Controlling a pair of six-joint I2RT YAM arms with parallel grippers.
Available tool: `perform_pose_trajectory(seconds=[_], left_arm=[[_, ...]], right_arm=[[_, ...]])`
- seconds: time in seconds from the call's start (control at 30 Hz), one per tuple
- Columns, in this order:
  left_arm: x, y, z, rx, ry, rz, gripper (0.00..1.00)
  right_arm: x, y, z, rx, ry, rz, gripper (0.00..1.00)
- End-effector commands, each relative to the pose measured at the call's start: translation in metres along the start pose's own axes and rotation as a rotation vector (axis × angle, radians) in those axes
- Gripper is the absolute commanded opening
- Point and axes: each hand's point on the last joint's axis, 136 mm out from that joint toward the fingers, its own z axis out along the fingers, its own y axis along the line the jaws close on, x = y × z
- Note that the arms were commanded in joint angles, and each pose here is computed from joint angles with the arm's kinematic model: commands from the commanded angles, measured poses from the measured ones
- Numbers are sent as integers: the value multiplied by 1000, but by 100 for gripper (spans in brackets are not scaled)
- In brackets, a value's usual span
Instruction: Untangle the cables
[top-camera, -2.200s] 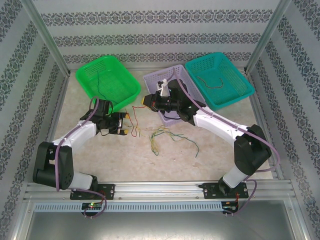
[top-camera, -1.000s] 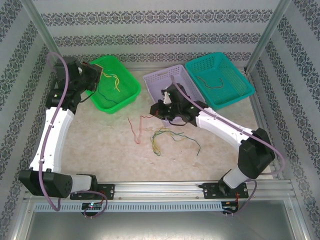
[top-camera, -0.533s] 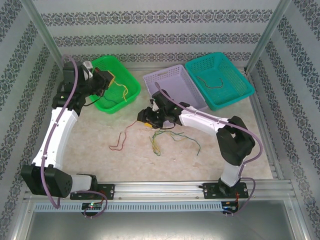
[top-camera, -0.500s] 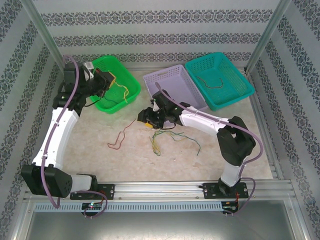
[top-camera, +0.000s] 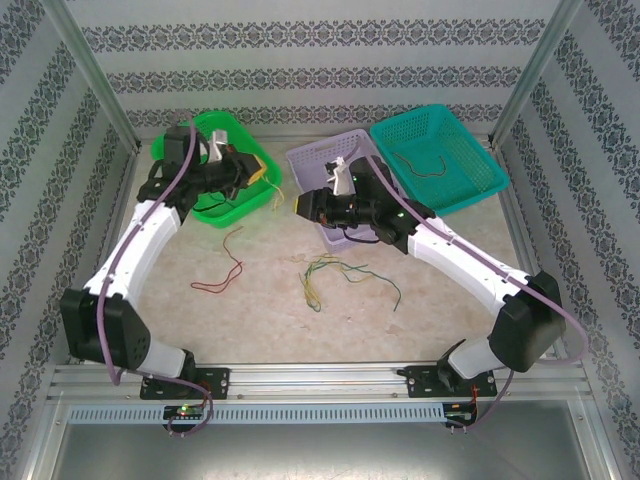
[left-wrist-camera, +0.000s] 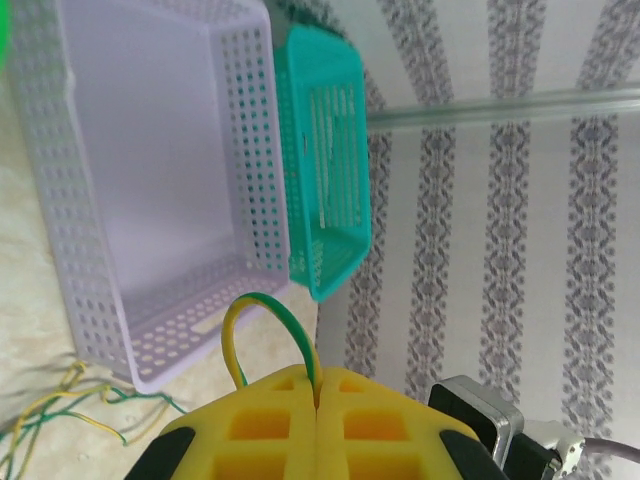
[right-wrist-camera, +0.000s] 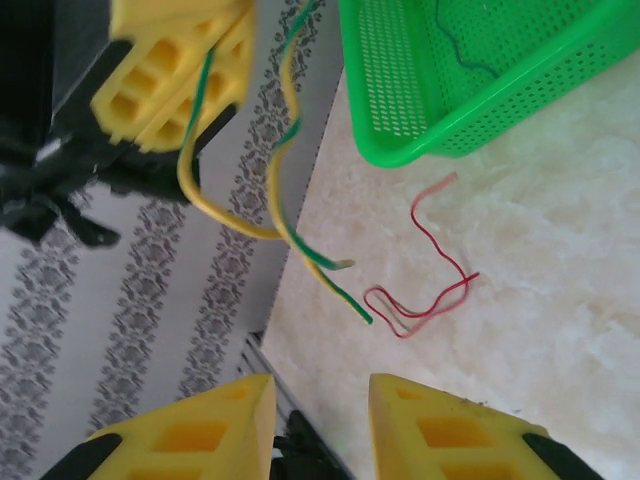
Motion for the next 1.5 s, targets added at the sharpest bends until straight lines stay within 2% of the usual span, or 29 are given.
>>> perform_pose_trajectory(seconds=[0.0,0.2,0.33,0.63,0.77,0.83,1.23,1.37,1.47], left_arm=[[15,-32,2,80,100,82,0],[24,-36,8,95,176,87,0],[30,-34,11,85,210,88,0],[33,-30,12,59,233,89,0],[34,-31,12,59,239,86,0],[35,-32,13,65,246,85,0],[46,-36,13,73,285,90,0],[49,-38,13,79,295,88,0],[55,-43,11,96,316,85,0]], right_arm=[[-6,10,-10,-20,6,-185,31],[-14,1,-10,13,29,-225,28],[-16,6,-6,-20,39,-224,28],[0,20,-11,-54,52,-276,33],[6,19,-18,-48,43,-299,41],[7,14,-14,-35,51,-295,41],[-6,17,6,-36,58,-316,30],[-5,8,7,7,58,-325,20],[-6,-10,1,130,63,-389,5]])
